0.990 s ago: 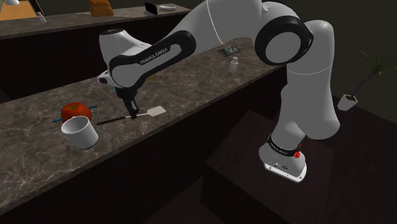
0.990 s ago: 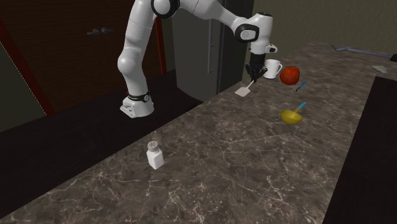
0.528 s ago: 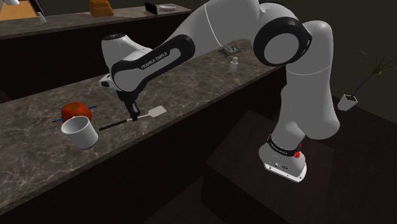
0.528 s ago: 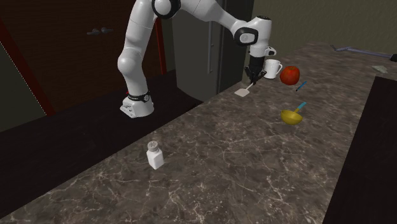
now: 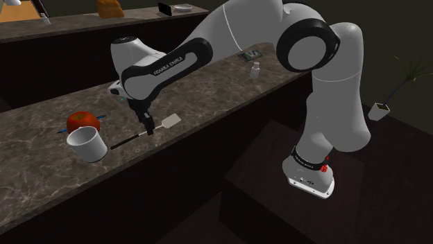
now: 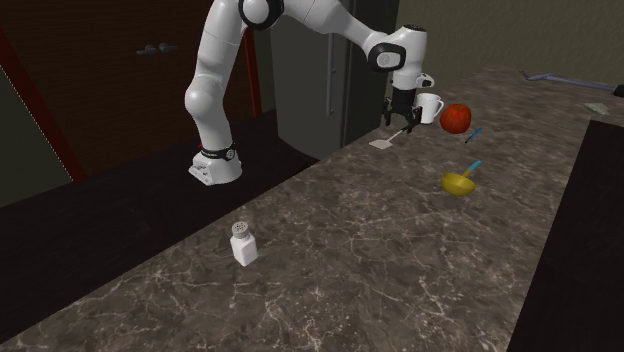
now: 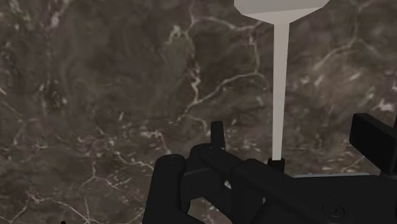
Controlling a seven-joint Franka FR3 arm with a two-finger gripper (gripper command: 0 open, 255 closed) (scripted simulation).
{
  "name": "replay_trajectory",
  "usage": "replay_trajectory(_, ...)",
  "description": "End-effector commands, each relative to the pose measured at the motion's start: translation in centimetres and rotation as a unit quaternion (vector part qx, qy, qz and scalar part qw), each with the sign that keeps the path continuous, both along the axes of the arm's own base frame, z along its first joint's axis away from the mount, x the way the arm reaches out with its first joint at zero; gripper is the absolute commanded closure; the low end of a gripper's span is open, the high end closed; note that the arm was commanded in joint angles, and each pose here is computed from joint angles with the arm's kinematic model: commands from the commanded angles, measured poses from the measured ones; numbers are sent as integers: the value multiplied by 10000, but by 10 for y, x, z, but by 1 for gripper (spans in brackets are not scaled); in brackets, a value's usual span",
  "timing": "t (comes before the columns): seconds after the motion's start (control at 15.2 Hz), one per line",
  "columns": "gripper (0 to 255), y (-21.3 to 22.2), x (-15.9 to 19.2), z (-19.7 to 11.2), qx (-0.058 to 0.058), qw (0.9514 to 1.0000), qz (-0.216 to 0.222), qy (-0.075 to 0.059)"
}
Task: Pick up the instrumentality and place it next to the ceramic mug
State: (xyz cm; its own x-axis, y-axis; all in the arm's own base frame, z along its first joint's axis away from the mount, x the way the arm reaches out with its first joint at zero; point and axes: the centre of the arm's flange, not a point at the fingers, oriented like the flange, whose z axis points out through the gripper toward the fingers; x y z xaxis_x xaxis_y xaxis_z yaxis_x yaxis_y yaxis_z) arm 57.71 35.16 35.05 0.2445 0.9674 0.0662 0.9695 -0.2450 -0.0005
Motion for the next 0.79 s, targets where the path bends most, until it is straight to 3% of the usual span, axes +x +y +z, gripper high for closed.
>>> replay_trajectory(0.0, 0, 0, 0, 0, 0, 10000, 0, 0)
replay_trajectory(0.26, 0, -3, -1, 50, 0, 10000, 0, 0)
replay_trajectory(0.73, 0, -3, -1, 50, 0, 10000, 0, 0)
